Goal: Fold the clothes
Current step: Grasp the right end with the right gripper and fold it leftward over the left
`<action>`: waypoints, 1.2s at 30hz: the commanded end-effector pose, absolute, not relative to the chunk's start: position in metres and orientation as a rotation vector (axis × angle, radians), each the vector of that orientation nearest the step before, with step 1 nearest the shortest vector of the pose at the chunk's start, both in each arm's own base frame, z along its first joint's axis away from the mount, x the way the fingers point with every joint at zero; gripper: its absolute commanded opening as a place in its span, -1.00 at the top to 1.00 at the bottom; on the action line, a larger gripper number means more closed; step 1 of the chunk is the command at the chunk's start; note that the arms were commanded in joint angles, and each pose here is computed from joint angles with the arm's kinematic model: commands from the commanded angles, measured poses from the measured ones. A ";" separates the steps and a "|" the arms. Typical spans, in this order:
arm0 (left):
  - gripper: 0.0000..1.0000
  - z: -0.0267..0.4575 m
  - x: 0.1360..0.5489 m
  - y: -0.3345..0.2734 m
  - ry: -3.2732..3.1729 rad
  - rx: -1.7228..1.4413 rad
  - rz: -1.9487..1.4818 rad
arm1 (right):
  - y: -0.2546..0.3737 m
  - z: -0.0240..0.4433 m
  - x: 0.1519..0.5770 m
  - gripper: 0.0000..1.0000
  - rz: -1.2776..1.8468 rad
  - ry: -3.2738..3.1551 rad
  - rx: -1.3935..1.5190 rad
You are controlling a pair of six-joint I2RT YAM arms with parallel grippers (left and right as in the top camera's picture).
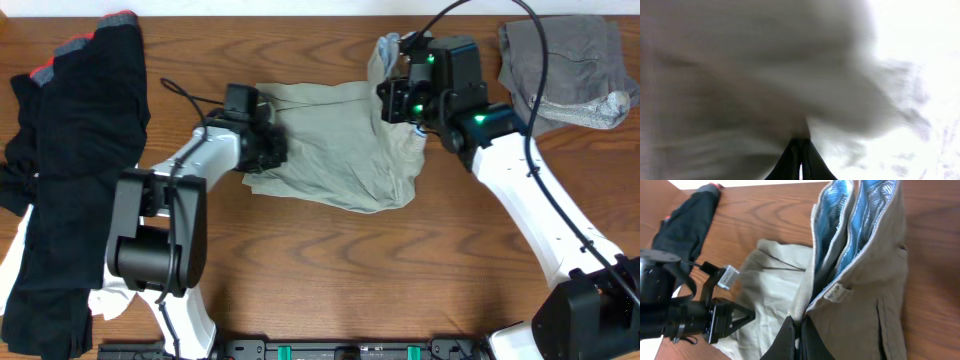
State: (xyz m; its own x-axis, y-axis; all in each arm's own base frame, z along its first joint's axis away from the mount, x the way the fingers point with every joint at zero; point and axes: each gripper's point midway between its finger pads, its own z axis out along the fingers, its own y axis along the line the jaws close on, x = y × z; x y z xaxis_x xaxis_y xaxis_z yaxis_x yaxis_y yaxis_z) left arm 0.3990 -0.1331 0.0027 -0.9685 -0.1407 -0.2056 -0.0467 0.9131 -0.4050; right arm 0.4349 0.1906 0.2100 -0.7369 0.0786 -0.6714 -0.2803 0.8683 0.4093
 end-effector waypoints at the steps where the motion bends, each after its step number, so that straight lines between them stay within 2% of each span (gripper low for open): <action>1: 0.88 0.004 0.386 -0.165 2.857 -0.096 -0.652 | 0.172 0.218 0.445 0.98 0.646 2.304 -0.102; 9: 0.88 0.011 0.390 -0.215 2.779 -0.060 -0.651 | 0.124 0.223 0.441 0.98 0.566 2.329 -0.039; 14: 0.88 0.013 0.389 -0.225 2.766 -0.050 -0.669 | 0.083 0.231 0.436 0.98 0.505 2.328 0.028; 21: 0.88 0.014 0.392 -0.222 2.760 -0.060 -0.669 | 0.029 0.255 0.426 0.98 0.444 2.278 0.131; 27: 0.88 0.016 0.402 -0.192 2.779 -0.153 -0.636 | -0.008 0.259 0.416 0.99 0.418 2.273 0.200; 36: 0.88 0.020 0.413 -0.178 2.754 -0.175 -0.631 | 0.003 0.258 0.415 0.98 0.445 2.279 0.156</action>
